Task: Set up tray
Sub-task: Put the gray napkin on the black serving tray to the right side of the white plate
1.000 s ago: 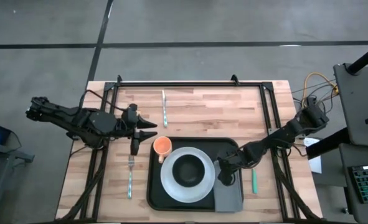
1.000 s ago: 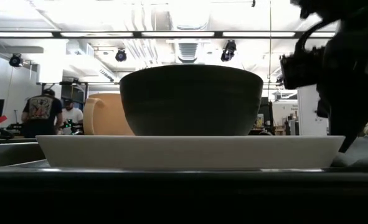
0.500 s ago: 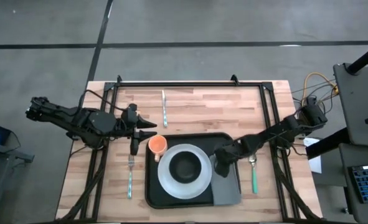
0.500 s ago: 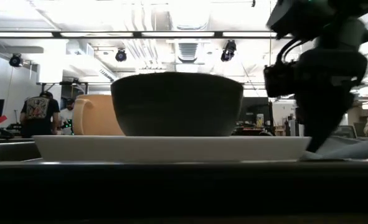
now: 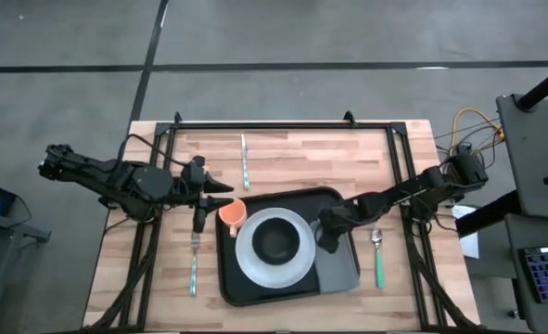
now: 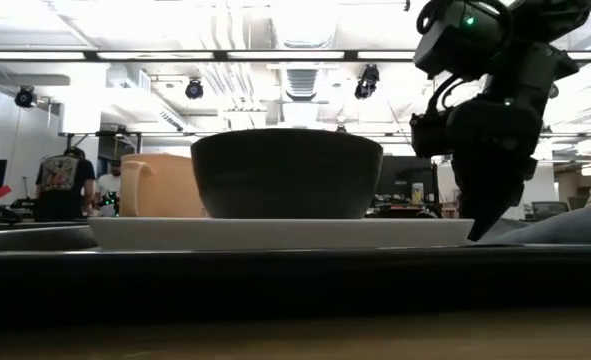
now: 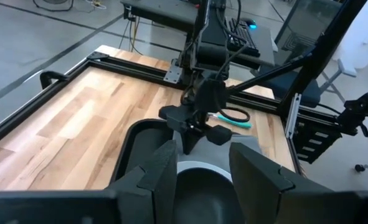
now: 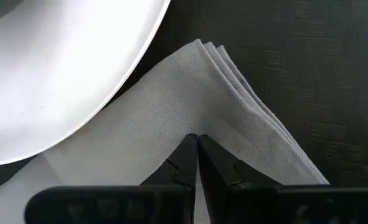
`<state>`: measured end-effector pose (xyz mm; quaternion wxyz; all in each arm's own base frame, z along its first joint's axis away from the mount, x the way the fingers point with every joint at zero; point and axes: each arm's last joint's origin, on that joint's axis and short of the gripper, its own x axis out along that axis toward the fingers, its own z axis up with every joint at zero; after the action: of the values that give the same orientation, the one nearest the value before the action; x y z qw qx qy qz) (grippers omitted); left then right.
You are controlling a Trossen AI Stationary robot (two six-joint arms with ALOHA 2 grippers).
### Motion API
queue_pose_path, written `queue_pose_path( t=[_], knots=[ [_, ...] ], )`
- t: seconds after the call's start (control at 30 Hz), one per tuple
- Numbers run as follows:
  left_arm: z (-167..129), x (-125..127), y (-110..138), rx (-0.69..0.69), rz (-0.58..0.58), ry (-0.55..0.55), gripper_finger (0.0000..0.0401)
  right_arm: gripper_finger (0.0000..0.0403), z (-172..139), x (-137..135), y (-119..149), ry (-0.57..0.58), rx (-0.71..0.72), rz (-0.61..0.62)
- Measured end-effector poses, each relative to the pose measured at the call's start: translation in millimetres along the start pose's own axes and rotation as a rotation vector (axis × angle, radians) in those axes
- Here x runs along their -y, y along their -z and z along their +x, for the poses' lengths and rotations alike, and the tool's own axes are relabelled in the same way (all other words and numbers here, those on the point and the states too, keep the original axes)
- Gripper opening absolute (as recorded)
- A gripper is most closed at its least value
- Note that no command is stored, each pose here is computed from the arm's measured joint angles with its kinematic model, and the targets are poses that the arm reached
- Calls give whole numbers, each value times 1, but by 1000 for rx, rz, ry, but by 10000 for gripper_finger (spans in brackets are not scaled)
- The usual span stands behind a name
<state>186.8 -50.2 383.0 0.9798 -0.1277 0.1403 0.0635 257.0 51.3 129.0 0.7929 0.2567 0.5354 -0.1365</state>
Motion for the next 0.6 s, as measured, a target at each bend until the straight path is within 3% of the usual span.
queue_pose_path(
  t=[0.17,0.3,0.47,0.6],
  knots=[
    [0,0,1,-9,11,-4,128,9,-8,-2,0,-49,-22,14],
    [0,-1,3,-27,33,-10,128,9,-35,-11,-4,-126,25,18],
    [0,-1,3,-27,34,-10,128,9,-63,-5,-4,-109,83,-14],
    [0,-1,3,-29,35,-11,128,23,-64,6,-5,-91,88,-46]
  ],
)
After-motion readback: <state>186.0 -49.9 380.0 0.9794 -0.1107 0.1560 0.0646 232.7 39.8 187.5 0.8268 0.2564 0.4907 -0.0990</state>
